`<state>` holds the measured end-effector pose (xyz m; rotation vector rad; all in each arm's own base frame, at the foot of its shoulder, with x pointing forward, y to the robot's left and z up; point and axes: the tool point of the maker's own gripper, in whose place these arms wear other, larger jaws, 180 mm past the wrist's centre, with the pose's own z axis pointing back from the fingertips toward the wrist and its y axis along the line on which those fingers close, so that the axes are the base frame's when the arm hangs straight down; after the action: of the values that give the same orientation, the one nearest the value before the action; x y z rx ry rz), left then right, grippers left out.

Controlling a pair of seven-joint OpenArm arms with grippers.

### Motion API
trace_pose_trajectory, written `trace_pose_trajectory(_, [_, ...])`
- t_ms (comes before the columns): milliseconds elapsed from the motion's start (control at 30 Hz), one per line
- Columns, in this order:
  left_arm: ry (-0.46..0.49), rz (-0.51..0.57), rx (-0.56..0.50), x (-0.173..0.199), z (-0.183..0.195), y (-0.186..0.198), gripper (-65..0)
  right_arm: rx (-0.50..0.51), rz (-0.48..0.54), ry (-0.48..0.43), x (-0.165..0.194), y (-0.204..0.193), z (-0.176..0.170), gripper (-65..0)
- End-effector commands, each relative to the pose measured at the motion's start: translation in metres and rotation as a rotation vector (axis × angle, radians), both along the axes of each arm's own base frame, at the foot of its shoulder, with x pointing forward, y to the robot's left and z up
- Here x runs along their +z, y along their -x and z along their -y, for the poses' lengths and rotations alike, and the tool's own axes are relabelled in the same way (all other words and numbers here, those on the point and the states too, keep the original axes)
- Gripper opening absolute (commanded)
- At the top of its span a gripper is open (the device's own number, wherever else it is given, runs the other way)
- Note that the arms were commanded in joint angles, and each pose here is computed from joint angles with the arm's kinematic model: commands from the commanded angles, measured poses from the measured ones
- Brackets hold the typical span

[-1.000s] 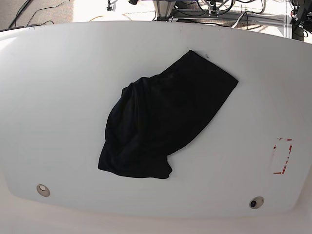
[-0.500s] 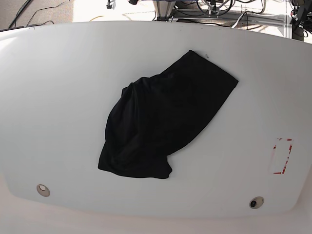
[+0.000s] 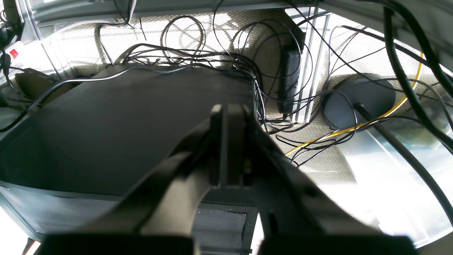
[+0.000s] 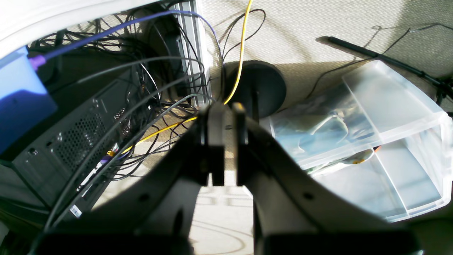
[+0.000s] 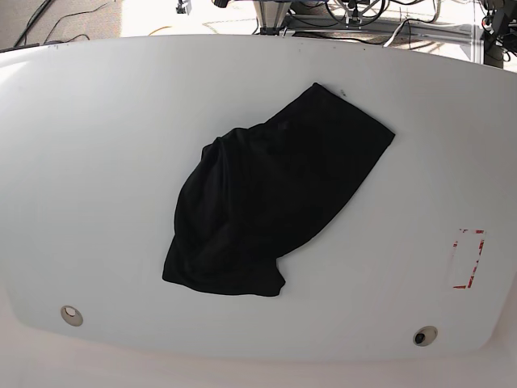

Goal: Layout the t-shirt on the table in an organized manner, then fold the t-shirt properly

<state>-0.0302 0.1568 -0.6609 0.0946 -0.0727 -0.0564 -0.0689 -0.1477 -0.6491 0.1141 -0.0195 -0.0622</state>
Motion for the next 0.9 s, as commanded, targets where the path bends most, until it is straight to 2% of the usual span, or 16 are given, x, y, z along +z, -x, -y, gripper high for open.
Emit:
trace_pose_trajectory(0, [-0.004,-0.008,-0.004,0.0003,-0.0006,0.0053,-63.4,-0.001,0.002,0.002,0.0005,0.0001,0.0032,-61.6])
trace_pose_trajectory(867, [-0.004,-0.008,0.003,0.0006,-0.0001,0.0078,-63.6,-0.004,0.011,0.002,0.0011,-0.0016,0.0031,-61.6])
